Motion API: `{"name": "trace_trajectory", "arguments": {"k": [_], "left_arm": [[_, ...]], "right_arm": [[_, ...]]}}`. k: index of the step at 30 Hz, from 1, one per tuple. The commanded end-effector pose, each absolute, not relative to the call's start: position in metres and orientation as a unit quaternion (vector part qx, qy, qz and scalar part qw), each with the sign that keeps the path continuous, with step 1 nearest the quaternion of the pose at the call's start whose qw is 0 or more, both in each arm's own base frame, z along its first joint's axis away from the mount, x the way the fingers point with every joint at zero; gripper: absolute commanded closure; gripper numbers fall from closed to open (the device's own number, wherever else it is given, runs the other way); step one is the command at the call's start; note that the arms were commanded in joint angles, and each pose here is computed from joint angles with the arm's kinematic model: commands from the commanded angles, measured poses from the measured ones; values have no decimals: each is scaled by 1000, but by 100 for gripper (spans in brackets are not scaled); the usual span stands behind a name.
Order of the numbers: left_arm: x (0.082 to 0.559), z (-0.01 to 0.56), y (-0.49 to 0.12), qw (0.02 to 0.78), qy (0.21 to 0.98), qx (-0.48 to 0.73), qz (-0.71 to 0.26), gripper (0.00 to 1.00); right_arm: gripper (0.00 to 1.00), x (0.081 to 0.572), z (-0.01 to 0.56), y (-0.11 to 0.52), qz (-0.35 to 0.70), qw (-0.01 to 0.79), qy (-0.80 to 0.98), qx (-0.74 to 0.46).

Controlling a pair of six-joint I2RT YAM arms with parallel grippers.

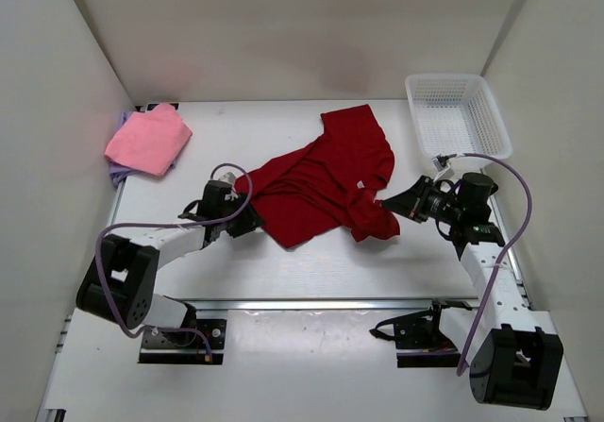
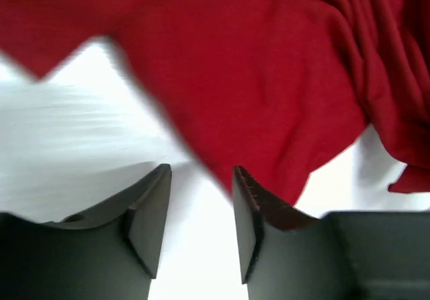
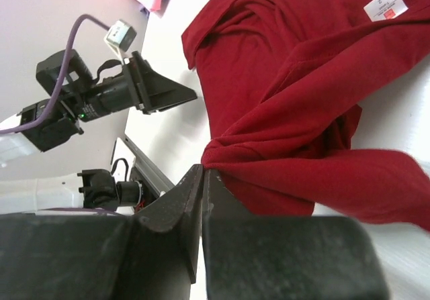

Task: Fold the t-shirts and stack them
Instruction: Flatten out the tshirt

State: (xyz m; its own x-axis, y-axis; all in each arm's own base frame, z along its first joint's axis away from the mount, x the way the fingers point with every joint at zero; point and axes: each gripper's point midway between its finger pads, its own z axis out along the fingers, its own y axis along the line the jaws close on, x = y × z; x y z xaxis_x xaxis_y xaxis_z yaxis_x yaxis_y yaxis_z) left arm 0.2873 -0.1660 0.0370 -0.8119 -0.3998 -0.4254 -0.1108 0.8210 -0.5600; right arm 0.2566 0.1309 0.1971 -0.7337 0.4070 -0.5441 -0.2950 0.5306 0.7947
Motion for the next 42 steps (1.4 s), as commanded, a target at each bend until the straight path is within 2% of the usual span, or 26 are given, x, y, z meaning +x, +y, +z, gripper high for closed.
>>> {"name": "trace_trajectory", "arguments": {"k": [1,3,7,9,11,14,16,19,21,23,25,29,31,32,33,35,38,40,41,42], "left_arm": [[309,64,-196,310,888,-120,-317,52],[310,58,-203,301,890,-121,-321,63],[317,47,-208,293,898,-122,-306,93],[317,45,-208,289,904,-116,-293,100],[316,46,-203,291,909,-108,-277,95],[303,44,-187,290,913,-118,-264,76],[301,51,-177,303,902,-132,-278,60],[294,56,-169,316,897,-141,-274,47],[293,52,-169,310,900,-143,-271,51],[292,47,-176,301,902,-140,-274,61],[292,37,-182,289,906,-141,-275,61],[296,25,-192,272,911,-141,-275,68],[298,23,-196,264,913,-139,-279,67],[300,23,-195,267,913,-141,-276,71],[299,25,-197,270,911,-138,-279,85],[302,35,-193,282,905,-146,-282,99],[296,51,-177,280,916,-138,-251,100],[301,84,-164,299,924,-107,-215,100],[288,82,-153,270,938,-103,-191,100],[295,105,-150,292,934,-80,-189,100]], "right_arm": [[99,251,205,135,487,378,787,7],[100,249,201,138,491,372,788,8],[99,247,204,140,494,377,783,3],[100,247,204,139,492,378,785,3],[100,247,205,136,489,383,784,4],[100,244,204,137,491,379,784,1],[100,244,202,139,491,376,786,-1],[100,243,198,141,495,370,786,-2],[99,241,193,144,496,365,788,-1],[100,243,196,143,496,367,787,-1],[100,242,198,145,496,370,786,-5],[100,241,194,147,494,365,789,-4],[100,242,196,147,496,365,788,-5],[100,242,195,146,493,367,789,-5],[100,241,195,146,494,366,789,-1],[100,240,193,146,495,362,790,0],[99,237,191,149,492,356,795,-9],[100,232,190,150,481,359,799,-21],[100,228,188,149,477,354,804,-18],[100,224,191,153,474,357,804,-37]]}}
